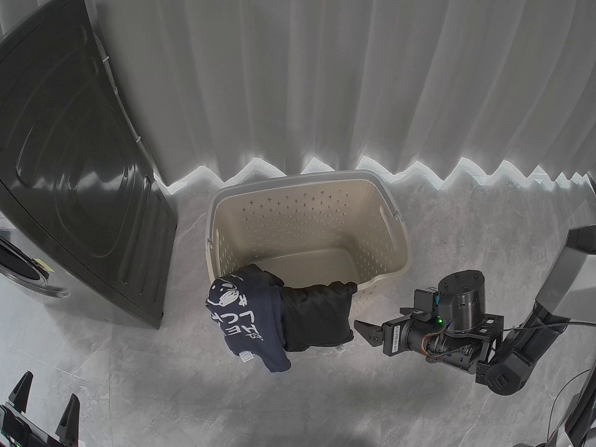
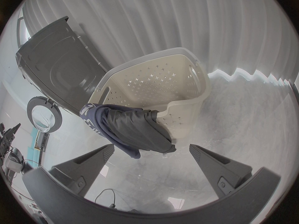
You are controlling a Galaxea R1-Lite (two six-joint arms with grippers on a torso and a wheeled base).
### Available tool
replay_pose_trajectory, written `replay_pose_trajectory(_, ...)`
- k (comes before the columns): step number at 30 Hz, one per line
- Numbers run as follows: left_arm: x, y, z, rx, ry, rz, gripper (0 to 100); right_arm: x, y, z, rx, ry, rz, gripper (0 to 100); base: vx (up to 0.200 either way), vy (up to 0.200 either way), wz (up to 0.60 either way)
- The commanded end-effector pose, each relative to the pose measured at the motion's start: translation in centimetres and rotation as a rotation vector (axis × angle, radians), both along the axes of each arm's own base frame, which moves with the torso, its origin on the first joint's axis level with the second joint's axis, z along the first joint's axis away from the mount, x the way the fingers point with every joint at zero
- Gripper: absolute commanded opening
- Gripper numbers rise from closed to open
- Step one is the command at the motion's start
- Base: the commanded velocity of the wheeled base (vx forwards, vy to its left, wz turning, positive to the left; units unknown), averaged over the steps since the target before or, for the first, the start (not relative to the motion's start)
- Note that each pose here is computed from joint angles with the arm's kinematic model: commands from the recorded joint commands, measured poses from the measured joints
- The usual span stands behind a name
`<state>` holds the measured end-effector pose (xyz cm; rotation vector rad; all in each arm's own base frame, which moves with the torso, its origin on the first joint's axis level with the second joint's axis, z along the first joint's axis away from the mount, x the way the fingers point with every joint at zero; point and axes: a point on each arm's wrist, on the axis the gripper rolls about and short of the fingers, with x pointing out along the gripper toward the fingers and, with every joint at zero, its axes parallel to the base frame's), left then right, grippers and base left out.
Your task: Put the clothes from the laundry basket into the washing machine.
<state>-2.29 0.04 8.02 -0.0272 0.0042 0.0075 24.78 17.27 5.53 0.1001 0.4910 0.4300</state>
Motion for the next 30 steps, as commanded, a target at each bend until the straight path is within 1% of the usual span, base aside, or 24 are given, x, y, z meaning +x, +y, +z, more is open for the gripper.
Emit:
replay_pose_trajectory(1,0.0,0.0,-0.5,0.000,0.002,0.000,100,0.3,0.8,-0.5,-0.004,0.004,0.017,100,0.000,0.000,0.00)
replay_pose_trajectory(7,0.0,0.0,-0.5,0.000,0.002,0.000,100,0.6,1.6,-1.4,-0.014,0.017,0.031,100,0.000,0.000,0.00)
replay_pose_trajectory(11,0.0,0.0,-0.5,0.000,0.002,0.000,100,1.3,2.5,-2.1,-0.007,-0.009,0.046,100,0.000,0.000,0.00)
replay_pose_trajectory(14,0.0,0.0,-0.5,0.000,0.002,0.000,100,1.8,3.5,-2.8,0.007,-0.032,0.064,100,0.000,0.000,0.00)
replay_pose_trajectory(17,0.0,0.0,-0.5,0.000,0.002,0.000,100,2.5,4.1,-3.6,0.003,-0.031,0.064,100,0.000,0.000,0.00)
replay_pose_trajectory(24,0.0,0.0,-0.5,0.000,0.002,0.000,100,3.9,5.1,-4.1,0.010,-0.058,0.077,100,0.000,0.000,0.00)
replay_pose_trajectory(30,0.0,0.0,-0.5,0.000,0.002,0.000,100,4.7,6.1,-5.6,0.004,-0.056,0.087,100,0.000,0.000,0.00)
